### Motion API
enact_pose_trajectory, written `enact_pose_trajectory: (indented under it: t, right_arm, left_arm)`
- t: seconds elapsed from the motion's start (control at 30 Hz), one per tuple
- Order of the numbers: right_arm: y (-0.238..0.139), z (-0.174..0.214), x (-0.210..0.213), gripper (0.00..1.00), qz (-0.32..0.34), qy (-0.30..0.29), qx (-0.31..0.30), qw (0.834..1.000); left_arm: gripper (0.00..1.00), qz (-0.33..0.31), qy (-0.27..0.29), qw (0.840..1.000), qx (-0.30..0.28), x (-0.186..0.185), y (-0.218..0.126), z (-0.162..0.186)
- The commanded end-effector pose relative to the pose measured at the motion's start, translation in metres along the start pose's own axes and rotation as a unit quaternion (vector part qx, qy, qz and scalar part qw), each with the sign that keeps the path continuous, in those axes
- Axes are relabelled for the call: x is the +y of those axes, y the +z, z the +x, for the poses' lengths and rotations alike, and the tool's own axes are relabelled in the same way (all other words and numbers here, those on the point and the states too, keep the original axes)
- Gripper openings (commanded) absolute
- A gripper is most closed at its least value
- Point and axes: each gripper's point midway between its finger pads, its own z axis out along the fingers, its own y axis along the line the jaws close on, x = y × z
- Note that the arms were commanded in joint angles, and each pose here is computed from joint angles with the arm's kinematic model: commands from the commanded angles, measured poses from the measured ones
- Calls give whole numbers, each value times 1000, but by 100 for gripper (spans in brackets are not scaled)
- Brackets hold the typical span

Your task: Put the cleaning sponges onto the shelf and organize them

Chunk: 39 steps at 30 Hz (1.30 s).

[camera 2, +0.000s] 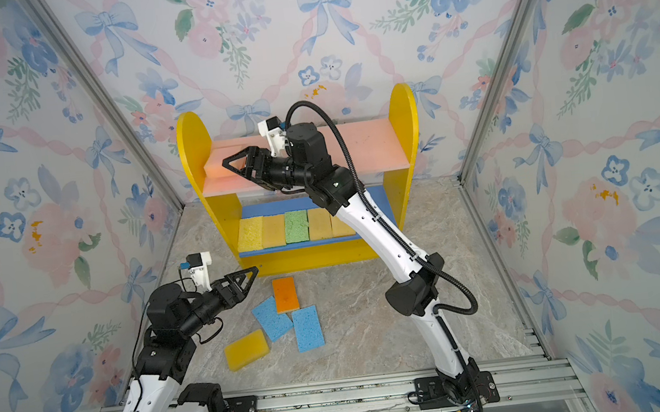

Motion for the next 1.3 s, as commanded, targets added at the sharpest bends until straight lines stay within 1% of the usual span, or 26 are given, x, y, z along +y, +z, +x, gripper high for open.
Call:
enact_pose_trajectory:
  t: [0.0, 0.1, 0.2, 0.23, 0.33, 0.4, 0.5, 0.57, 0.63, 0.7, 0.8, 0.9, 1.0, 1.17, 1.27]
  right_arm:
    - [8, 10, -69, 75, 103, 16, 7, 995]
    - [-5, 15, -77, 76, 143, 3, 12, 990]
    - [-21, 21, -79, 77, 183, -27, 21, 983]
    - [-25, 22, -78, 78, 188, -33, 23, 981]
    - [-37, 25, -64, 79, 179, -49, 22, 982]
    - [-51, 25, -51, 80, 172, -61, 19, 983]
    - [-81, 29, -43, 83, 181, -81, 17, 980]
    - [-105, 33, -49, 84, 190, -75, 11, 979]
    - [-135, 36, -56, 85, 185, -57, -9, 981]
    - [-167, 42, -74, 86, 192, -32, -33, 980]
    - [-201, 64, -107, 87, 222, -5, -27, 975]
    - [-220, 89, -126, 88, 231, 12, -5, 973]
    - [-232, 105, -133, 89, 233, 14, 15, 972]
    - [-245, 115, -139, 89, 228, 15, 29, 973]
    - [-256, 111, -140, 89, 224, 16, 23, 974]
  left_arm:
    - [88, 12, 16, 1000, 4, -8, -1, -3]
    - [89, 14, 14, 1000, 2, -11, -2, -6]
    - [89, 14, 12, 1000, -5, -15, -2, -11]
    - [89, 14, 12, 1000, -7, -16, -2, -14]
    - [89, 28, 23, 999, -12, -30, -3, -24]
    - [89, 42, 41, 998, -20, -50, -4, -36]
    - [89, 73, 77, 993, -41, -95, -7, -57]
    - [89, 95, 97, 990, -45, -125, -3, -67]
    - [90, 113, 112, 986, -46, -153, 5, -81]
    - [90, 123, 119, 984, -48, -177, 21, -101]
    - [90, 141, 132, 980, -52, -211, 52, -130]
    - [90, 156, 145, 975, -67, -244, 86, -157]
    - [90, 169, 151, 971, -73, -266, 126, -176]
    - [90, 167, 148, 971, -89, -272, 181, -195]
    - [90, 159, 154, 970, -99, -267, 203, -202]
